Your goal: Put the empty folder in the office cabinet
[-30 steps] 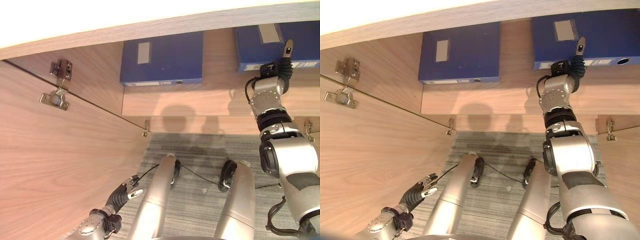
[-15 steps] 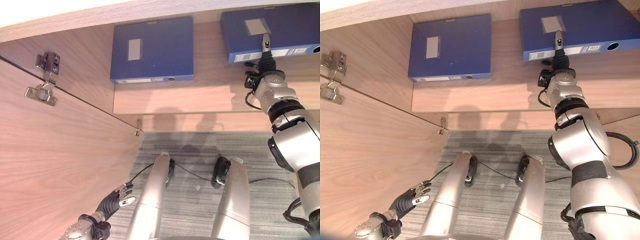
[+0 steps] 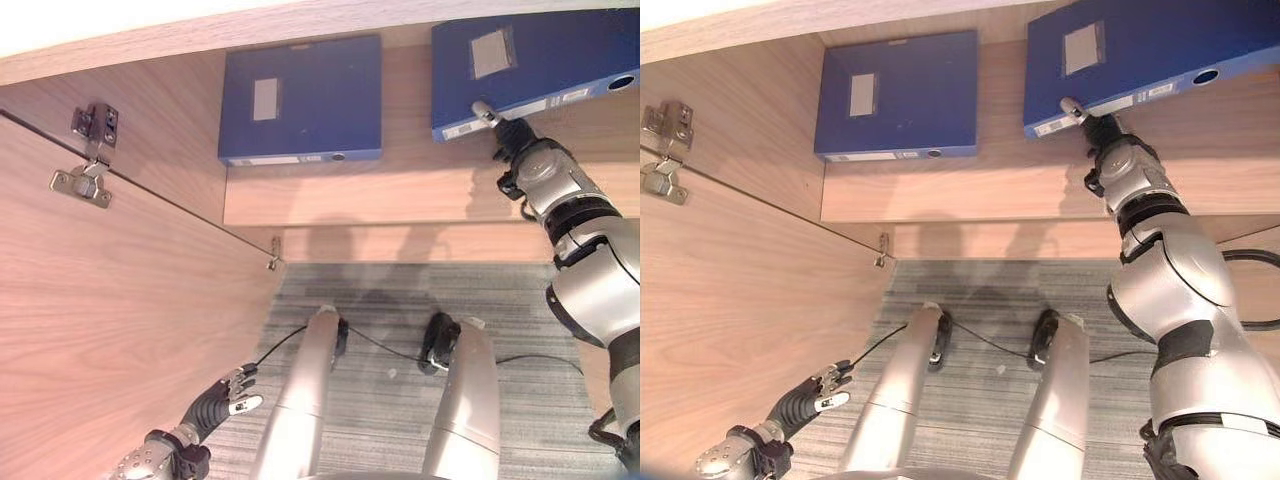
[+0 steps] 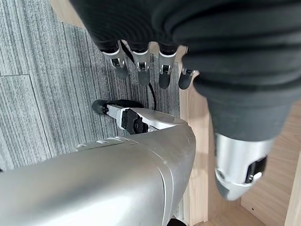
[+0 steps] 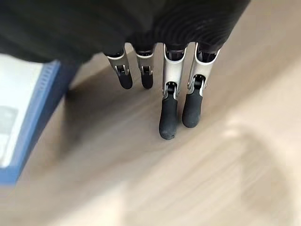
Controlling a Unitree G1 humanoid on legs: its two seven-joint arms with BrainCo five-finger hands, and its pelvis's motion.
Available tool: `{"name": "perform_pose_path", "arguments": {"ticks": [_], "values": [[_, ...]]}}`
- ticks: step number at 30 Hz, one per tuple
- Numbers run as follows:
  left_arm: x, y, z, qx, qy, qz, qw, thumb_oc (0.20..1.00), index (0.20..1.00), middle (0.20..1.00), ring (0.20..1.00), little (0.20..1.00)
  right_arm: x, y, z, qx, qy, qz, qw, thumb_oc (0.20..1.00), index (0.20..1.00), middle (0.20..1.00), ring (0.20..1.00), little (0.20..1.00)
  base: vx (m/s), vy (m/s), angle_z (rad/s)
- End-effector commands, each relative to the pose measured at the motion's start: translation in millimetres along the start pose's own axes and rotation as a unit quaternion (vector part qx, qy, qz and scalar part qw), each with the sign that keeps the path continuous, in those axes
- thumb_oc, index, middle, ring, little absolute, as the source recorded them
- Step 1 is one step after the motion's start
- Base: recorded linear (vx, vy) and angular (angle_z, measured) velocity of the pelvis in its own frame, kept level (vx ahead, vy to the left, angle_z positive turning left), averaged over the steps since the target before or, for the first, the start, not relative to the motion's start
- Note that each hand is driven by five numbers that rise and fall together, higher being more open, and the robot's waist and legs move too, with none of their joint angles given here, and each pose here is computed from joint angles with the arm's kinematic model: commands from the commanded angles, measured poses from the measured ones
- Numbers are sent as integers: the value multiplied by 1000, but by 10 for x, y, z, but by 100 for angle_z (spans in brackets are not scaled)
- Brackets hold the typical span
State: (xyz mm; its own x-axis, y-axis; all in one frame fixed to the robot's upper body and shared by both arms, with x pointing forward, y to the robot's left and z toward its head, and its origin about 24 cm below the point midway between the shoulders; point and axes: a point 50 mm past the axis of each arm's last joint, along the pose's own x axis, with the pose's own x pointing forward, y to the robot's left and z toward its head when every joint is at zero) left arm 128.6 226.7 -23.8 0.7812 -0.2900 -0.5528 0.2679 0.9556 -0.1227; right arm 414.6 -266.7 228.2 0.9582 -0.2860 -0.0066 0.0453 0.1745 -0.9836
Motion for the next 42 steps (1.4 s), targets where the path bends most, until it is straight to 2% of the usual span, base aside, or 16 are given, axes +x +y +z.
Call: {"name": "perform_pose_path", "arguments": {"ticks": [1, 5, 10, 16, 25, 34, 42], "values": [[51, -100, 267, 36, -53, -28, 998, 1000, 1000, 1000, 1000, 1000, -44, 513, 126, -201, -2, 93, 975, 1000, 1000, 1000, 1000, 1000, 0, 0, 0], [160, -174, 381, 32, -84, -24, 996, 1000, 1000, 1000, 1000, 1000, -144, 973, 145, -309, -20, 129, 942, 1000, 1000, 1000, 1000, 1000, 0, 0, -1], [232, -201, 450, 31, -103, -16, 994, 1000, 1000, 1000, 1000, 1000, -242, 1273, 136, -349, -36, 162, 922, 1000, 1000, 1000, 1000, 1000, -2, -2, 1], [253, -186, 480, 31, -114, -9, 993, 1000, 1000, 1000, 1000, 1000, -324, 1471, 225, -314, -54, 195, 928, 1000, 1000, 1000, 1000, 1000, -6, -3, 0], [259, -163, 478, 32, -113, -4, 993, 1000, 1000, 1000, 1000, 1000, -311, 1424, 309, -287, -66, 190, 937, 1000, 1000, 1000, 1000, 1000, 0, 0, 0], [346, -106, 474, 44, -100, 4, 994, 1000, 1000, 1000, 1000, 1000, -556, 1886, 543, -311, -112, 237, 913, 1000, 1000, 1000, 1000, 1000, -3, -4, -1], [401, -44, 406, 60, -71, -2, 996, 1000, 1000, 1000, 1000, 1000, -691, 2110, 535, -312, -124, 285, 898, 1000, 1000, 1000, 1000, 1000, 4, -44, -3]]}}
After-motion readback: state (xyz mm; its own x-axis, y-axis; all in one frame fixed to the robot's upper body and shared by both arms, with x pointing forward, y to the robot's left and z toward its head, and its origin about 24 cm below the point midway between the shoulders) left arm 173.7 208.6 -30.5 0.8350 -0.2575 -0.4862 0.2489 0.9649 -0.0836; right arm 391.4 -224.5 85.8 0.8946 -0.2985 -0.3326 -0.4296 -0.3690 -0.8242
